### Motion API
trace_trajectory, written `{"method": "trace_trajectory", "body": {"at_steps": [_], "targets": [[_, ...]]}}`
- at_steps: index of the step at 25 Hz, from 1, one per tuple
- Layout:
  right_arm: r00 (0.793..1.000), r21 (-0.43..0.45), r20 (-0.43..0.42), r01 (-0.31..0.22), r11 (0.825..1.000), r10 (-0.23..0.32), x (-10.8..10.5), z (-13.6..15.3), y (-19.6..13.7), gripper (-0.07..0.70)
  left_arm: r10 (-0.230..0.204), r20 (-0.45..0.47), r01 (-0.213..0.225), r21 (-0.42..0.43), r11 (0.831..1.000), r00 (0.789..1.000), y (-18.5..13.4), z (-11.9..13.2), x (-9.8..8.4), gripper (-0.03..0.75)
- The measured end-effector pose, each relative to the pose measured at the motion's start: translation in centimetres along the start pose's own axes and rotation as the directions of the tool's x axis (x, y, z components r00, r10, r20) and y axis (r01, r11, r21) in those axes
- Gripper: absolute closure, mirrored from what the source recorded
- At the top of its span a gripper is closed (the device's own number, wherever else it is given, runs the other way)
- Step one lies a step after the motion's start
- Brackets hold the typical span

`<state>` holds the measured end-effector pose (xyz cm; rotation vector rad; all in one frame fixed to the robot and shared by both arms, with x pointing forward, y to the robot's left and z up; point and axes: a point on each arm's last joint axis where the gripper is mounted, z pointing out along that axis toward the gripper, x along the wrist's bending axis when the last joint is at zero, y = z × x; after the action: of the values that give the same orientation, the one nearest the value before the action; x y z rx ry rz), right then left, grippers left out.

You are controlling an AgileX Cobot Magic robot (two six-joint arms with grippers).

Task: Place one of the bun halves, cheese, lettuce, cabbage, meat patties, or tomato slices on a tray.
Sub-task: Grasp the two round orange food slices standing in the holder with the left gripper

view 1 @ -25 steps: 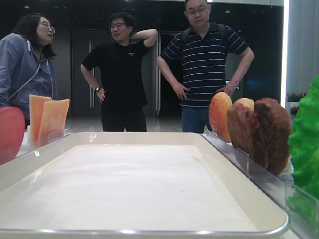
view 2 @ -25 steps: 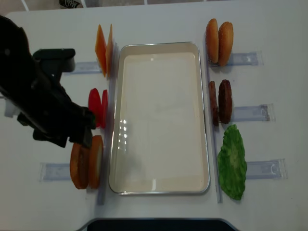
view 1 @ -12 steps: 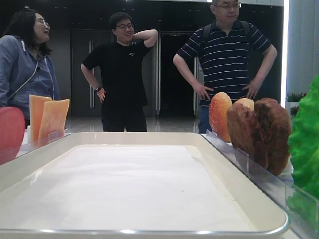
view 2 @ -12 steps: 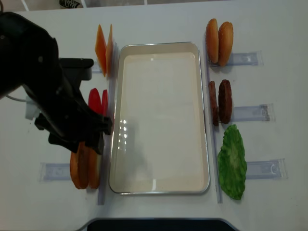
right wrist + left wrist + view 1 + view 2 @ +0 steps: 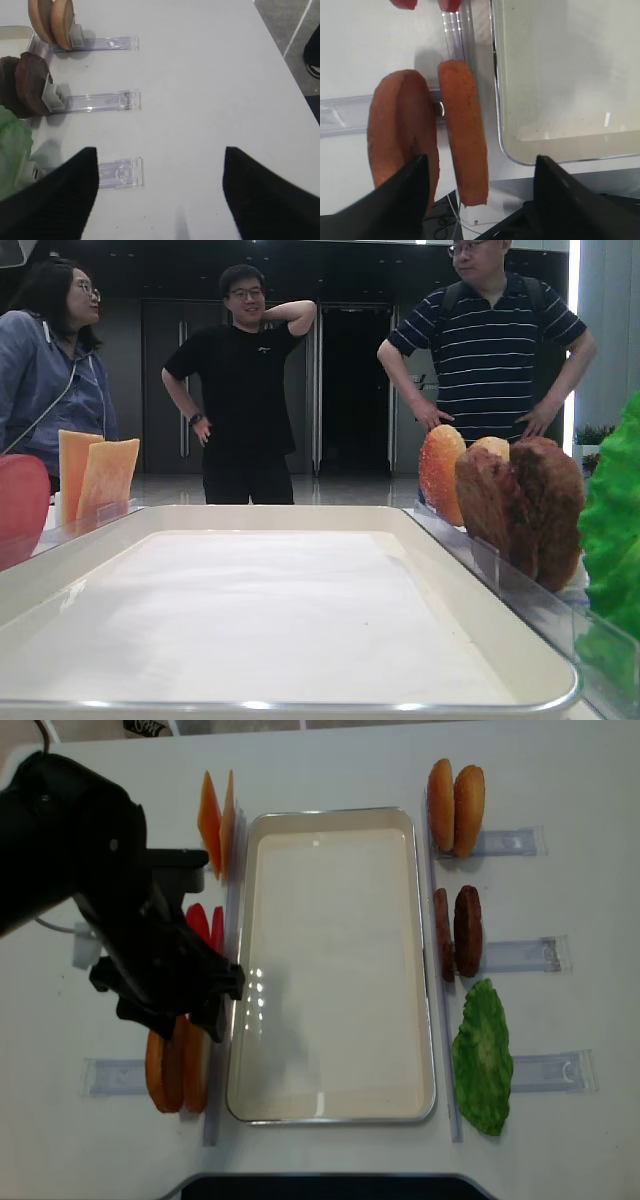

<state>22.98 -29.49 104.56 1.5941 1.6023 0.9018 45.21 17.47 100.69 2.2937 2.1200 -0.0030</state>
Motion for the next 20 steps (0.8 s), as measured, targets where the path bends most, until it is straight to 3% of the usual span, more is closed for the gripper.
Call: {"method": "trace_trajectory", "body": {"at_steps": [20], "targets": [[1.000,0.000,0.000,0.000,1.000,0.000,0.0,0.0,0.0,0.108,0.009,-0.061,-0.003,0.099,0.995,0.998,0.8,2.7,-0.3,0.246]]}}
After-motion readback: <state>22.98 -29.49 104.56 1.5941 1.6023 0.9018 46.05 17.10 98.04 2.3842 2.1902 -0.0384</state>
